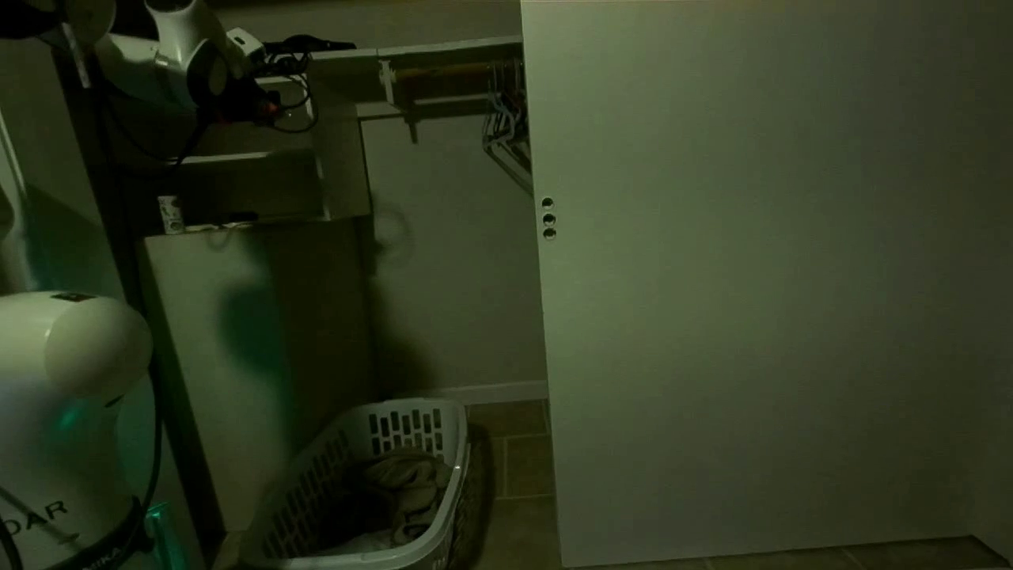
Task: Move the black object from the bottom shelf to the middle shelf.
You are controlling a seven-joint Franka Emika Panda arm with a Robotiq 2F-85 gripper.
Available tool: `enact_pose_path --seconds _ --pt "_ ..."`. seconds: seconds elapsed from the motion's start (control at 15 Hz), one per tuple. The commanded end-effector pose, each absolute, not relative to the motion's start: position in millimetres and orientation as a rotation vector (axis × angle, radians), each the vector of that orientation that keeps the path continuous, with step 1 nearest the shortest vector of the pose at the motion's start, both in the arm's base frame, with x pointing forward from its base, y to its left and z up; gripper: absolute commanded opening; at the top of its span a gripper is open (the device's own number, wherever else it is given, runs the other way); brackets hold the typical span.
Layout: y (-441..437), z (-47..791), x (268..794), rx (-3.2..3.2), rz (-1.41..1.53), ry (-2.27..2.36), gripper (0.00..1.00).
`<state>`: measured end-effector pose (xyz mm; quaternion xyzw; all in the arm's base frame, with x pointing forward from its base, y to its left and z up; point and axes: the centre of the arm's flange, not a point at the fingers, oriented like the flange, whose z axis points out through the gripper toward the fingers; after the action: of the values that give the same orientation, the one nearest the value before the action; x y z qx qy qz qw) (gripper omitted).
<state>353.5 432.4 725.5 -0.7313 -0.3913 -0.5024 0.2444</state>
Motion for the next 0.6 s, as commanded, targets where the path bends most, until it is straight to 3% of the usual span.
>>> enact_pose_path --seconds 0.0,0.53 --pt "485 744 381 -2.01 -1.286 -1.141 0.07" --pt "543 739 412 -2.047 -1.207 -1.214 0.07"
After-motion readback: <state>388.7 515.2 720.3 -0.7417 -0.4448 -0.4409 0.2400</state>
